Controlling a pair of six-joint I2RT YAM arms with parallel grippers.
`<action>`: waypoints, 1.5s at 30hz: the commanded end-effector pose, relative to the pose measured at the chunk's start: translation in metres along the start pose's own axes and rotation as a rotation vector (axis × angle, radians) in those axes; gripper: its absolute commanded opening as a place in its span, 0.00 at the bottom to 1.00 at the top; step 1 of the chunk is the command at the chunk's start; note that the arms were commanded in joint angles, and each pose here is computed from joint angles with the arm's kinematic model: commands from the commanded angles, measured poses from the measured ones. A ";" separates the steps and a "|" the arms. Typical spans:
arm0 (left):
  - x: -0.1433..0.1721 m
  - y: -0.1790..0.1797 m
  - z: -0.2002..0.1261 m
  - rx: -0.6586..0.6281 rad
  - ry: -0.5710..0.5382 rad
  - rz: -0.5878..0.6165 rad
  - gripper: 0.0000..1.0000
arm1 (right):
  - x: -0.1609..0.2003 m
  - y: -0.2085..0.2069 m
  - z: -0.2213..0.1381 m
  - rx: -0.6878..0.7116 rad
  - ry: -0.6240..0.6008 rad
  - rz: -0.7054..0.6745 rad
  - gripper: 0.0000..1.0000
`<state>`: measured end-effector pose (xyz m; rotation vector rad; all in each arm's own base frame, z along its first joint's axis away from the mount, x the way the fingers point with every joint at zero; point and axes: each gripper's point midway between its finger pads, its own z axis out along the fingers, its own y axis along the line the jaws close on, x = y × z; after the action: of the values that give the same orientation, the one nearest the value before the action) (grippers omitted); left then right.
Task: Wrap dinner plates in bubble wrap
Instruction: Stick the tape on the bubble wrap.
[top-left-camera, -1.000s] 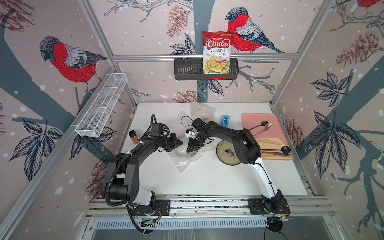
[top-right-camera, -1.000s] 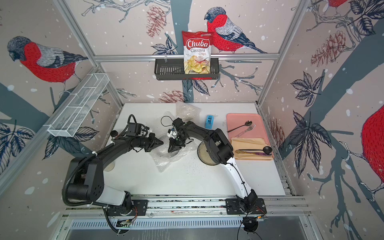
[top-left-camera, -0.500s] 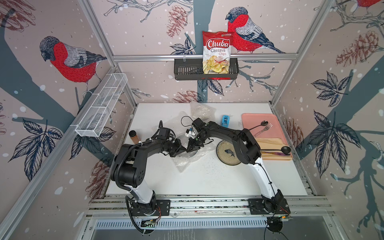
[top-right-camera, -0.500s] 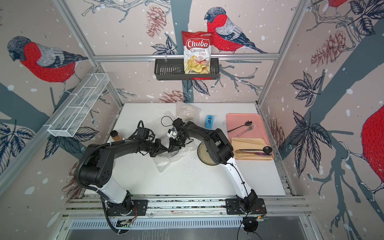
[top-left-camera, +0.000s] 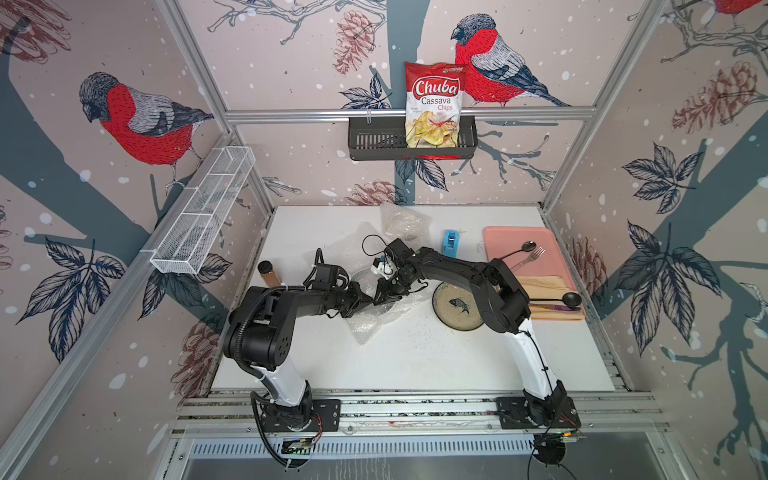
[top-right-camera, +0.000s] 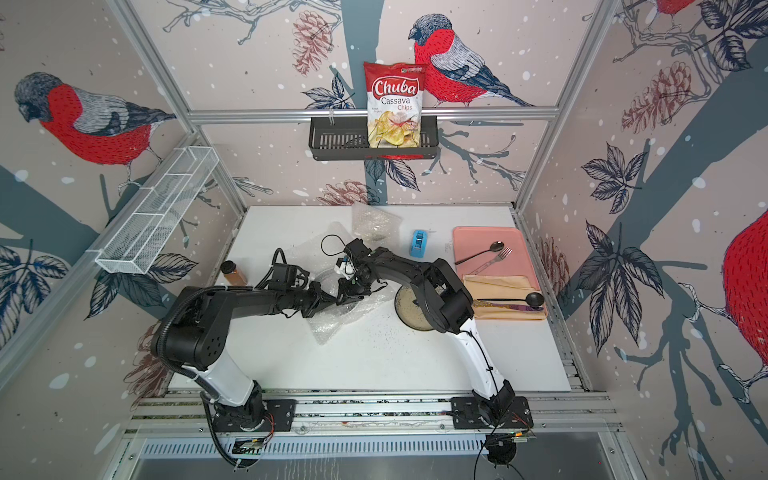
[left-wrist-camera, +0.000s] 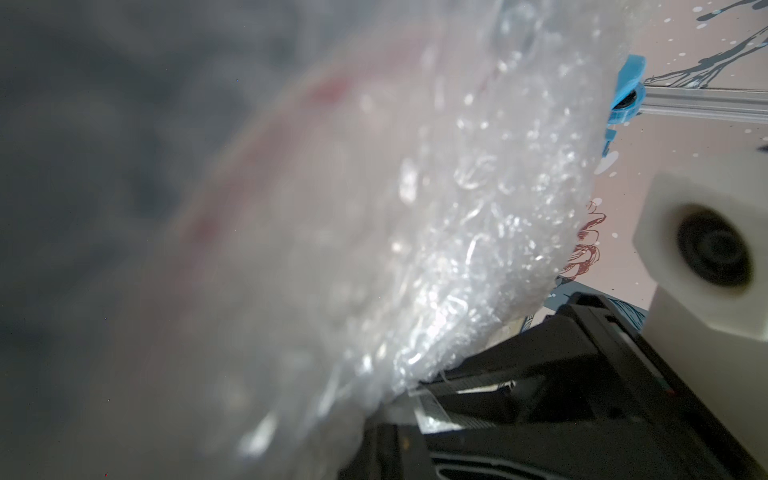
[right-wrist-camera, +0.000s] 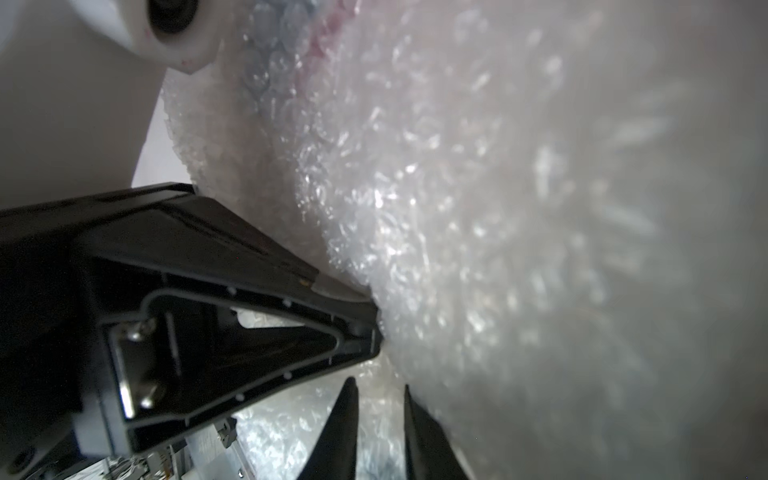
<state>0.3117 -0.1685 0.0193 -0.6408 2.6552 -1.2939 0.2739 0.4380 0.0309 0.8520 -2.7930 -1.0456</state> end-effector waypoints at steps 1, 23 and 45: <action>0.010 0.054 -0.002 -0.202 -0.015 -0.130 0.00 | 0.017 -0.032 -0.008 0.209 0.014 0.044 0.27; 0.019 0.054 -0.001 -0.171 -0.001 -0.135 0.00 | -0.033 0.025 -0.015 0.100 -0.172 -0.025 0.17; 0.022 0.058 -0.002 -0.180 0.007 -0.138 0.00 | 0.039 -0.035 -0.031 0.557 -0.086 -0.144 0.04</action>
<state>0.3068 -0.1689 0.0187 -0.6247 2.6092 -1.3463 0.2678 0.4218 0.0329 1.0777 -3.1761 -0.6312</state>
